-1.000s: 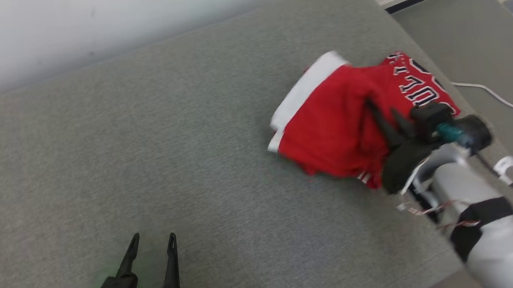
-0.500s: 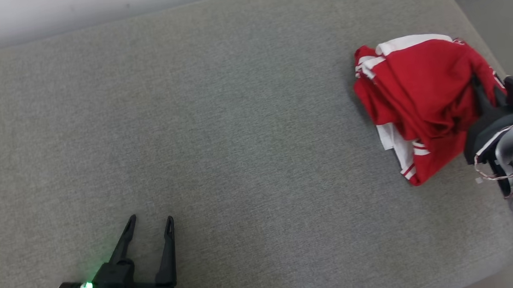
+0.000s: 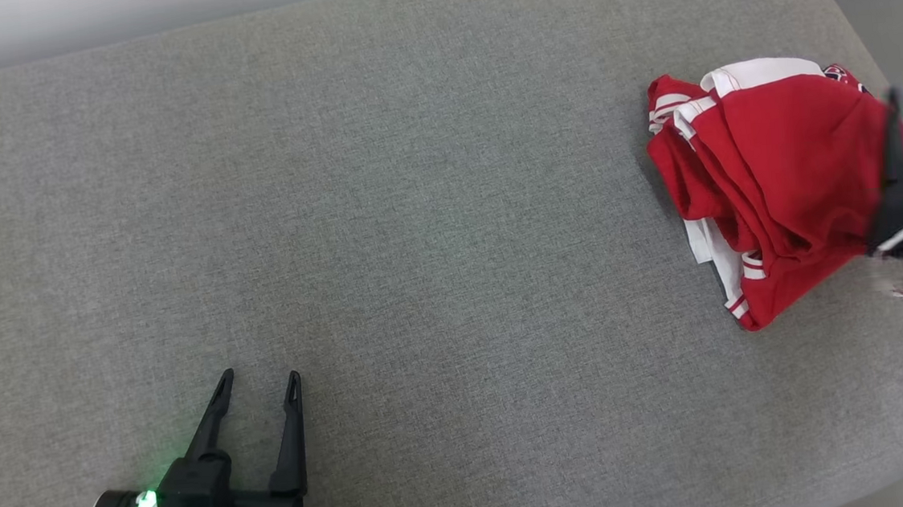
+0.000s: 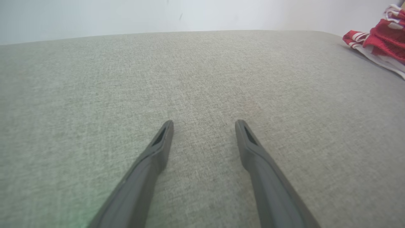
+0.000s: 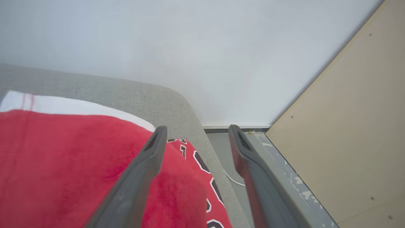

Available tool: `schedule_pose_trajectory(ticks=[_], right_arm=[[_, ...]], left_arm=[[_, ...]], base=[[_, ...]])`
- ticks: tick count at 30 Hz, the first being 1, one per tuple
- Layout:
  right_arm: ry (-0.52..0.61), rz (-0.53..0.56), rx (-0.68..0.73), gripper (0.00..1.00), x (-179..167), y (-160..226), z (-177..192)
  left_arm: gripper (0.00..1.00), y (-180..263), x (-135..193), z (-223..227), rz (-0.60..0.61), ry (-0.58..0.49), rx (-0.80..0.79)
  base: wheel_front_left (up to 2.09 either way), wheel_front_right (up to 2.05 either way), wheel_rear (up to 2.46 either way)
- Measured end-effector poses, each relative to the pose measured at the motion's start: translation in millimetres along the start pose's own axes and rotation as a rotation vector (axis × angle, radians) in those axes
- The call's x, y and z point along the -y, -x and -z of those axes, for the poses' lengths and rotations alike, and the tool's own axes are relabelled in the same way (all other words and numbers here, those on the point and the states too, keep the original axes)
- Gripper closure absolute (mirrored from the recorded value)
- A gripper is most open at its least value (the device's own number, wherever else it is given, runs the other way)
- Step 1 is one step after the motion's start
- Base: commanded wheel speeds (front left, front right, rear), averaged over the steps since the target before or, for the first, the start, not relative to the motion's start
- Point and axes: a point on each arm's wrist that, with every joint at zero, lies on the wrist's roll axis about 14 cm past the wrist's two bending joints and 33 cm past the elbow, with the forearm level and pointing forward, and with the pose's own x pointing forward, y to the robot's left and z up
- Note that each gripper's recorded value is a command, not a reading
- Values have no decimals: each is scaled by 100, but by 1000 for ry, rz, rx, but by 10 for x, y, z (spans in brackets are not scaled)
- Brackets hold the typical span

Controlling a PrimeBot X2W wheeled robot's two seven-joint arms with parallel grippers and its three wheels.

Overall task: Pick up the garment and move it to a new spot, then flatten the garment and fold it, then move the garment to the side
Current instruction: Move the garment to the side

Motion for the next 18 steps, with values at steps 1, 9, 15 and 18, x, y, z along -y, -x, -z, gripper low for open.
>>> schedule_pose_trajectory(ticks=[1, 9, 15, 18], right_arm=[[-2, -12, 23, 0, -87, 1, -66], [-33, -138, 16, 0, -700, 243, 63], [-105, -198, -47, 0, -976, 501, 319], [-134, -227, -82, 0, -1097, 676, 458]], left_arm=[[0, 2, 1, -8, -1, 1, 2], [0, 76, -42, -97, -29, 3, 19], [0, 251, -120, -137, -76, 11, 24], [0, 370, -155, -155, -97, 12, 26]], base=[[0, 0, 0], [0, 0, 0], [0, 0, 0], [0, 0, 0]])
